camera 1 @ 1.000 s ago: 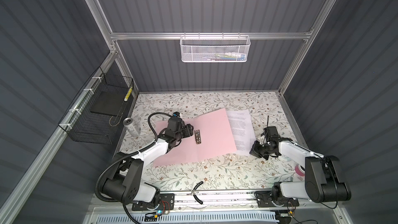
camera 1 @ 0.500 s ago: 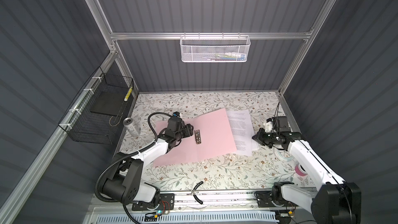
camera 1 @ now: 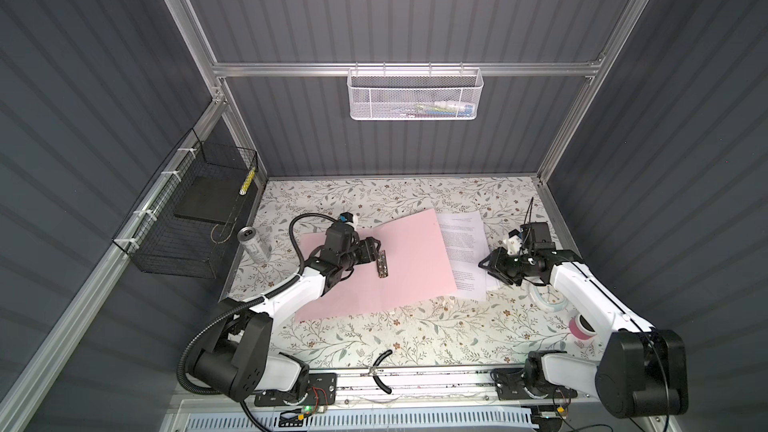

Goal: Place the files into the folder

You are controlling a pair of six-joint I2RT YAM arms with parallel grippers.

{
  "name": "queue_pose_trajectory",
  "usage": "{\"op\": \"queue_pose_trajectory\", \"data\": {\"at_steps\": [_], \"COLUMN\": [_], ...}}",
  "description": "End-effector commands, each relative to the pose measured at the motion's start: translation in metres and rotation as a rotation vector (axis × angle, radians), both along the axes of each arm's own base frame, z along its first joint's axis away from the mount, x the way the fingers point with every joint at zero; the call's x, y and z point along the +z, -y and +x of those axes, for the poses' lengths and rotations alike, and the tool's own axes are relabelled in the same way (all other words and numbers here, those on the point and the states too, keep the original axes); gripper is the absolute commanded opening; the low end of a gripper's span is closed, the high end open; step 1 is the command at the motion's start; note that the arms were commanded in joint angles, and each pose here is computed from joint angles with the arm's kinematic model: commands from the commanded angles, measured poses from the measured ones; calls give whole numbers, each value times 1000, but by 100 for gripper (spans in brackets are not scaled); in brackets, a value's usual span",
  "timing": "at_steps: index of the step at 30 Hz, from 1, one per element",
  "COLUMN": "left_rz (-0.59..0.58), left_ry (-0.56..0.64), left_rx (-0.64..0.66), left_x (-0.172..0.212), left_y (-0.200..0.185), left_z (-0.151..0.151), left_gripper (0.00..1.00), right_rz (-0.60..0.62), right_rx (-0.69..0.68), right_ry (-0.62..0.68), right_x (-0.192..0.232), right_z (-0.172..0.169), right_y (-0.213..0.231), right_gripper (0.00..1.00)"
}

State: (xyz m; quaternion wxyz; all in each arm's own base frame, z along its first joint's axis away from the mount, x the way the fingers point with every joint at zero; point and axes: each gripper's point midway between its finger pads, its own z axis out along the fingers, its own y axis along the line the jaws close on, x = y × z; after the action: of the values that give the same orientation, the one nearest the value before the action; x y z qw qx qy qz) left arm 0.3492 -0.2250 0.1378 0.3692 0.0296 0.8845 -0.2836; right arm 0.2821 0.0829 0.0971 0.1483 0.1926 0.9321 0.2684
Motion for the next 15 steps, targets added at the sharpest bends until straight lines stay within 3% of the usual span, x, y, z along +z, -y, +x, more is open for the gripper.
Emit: {"op": "queue_pose_trajectory", "data": {"at_steps": [1, 7, 15], "left_rz": [-15, -74, -81], "left_ry": [58, -11, -91], "left_rx": [-190, -273, -313], "left_x": [21, -23, -73], "left_y": [60, 104, 123], "left_z": [-3, 10, 19], "left_gripper": [71, 68, 66], "right_rz": [-68, -68, -72], "right_rx": [12, -18, -38], "right_ry": [76, 33, 12], "right_x": [-3, -27, -42], "right_z": [21, 35, 48], "right_y": [14, 22, 27], "right_gripper": [41, 42, 43]}}
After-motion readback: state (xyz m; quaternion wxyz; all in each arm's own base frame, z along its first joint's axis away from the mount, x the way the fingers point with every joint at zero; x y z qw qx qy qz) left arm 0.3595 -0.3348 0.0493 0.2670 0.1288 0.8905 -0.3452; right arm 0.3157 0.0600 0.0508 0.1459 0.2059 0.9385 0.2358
